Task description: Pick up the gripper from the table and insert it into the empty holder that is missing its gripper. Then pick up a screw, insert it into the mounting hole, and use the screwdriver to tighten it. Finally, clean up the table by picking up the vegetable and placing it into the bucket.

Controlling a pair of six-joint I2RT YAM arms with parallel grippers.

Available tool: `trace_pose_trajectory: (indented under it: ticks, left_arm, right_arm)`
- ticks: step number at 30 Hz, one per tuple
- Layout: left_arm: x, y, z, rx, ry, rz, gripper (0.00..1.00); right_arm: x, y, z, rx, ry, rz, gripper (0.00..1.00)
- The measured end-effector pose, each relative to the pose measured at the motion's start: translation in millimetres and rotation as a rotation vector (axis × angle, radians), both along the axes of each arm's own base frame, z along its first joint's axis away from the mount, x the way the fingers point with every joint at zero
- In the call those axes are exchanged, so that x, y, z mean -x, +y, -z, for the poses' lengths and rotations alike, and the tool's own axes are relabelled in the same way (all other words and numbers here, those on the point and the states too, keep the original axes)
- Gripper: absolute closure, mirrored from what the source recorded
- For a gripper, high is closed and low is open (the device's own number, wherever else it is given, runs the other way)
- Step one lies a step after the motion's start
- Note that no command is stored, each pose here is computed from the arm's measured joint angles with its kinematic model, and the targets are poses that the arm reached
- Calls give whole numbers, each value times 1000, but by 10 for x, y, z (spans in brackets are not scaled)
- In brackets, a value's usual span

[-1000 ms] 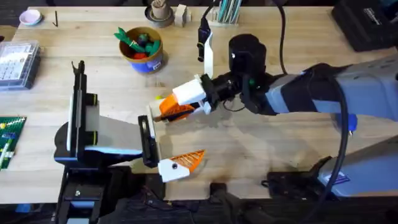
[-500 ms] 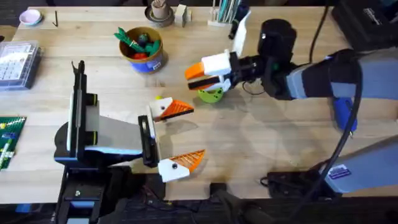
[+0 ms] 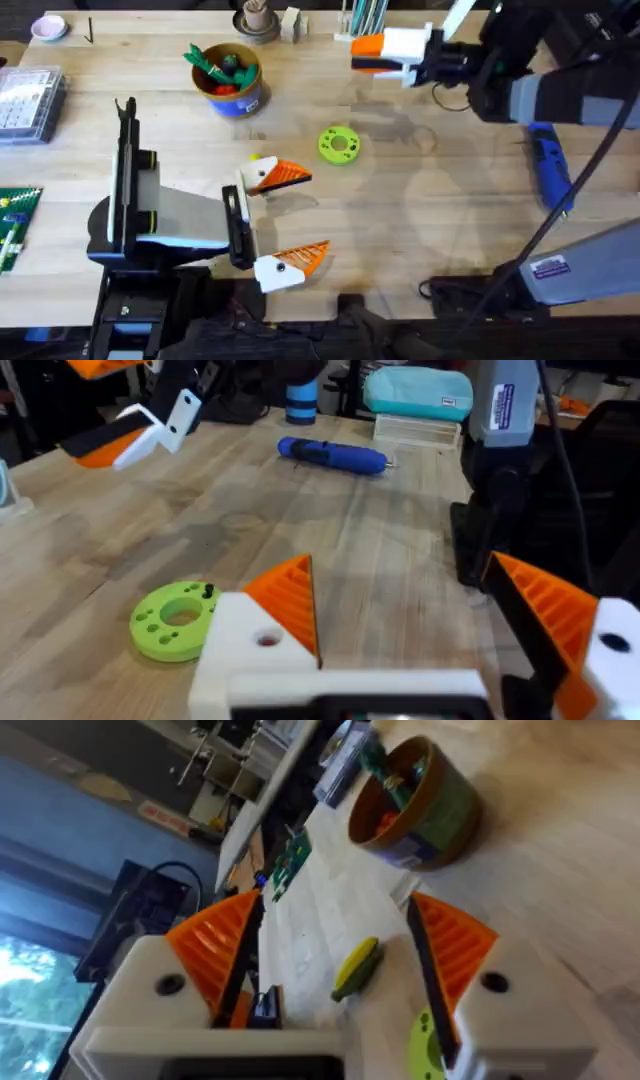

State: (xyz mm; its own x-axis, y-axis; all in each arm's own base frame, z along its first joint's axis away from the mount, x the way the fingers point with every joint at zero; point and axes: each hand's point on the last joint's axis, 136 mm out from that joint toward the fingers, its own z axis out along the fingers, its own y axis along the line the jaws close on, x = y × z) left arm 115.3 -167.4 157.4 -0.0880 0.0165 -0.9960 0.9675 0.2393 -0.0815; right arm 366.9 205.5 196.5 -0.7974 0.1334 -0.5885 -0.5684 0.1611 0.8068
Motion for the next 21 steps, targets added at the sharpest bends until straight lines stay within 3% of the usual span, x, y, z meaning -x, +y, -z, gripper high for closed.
trace_pose_trajectory:
  ticks: [6, 11, 16, 21]
  left_arm:
    - [0, 0, 0, 0, 0, 0, 8]
    - [0, 0, 0, 0, 0, 0, 8]
    - [0, 0, 0, 0, 0, 0, 8]
    - [1, 0, 0, 0, 0, 1, 7]
  right_arm:
    - [-377, -206, 13, 86, 4, 135, 87]
    - [-559, -316, 109, 229, 39, 206, 86]
    - [-517, -437, 136, 411, 39, 223, 87]
    - [-229, -564, -58, 644, -48, 220, 84]
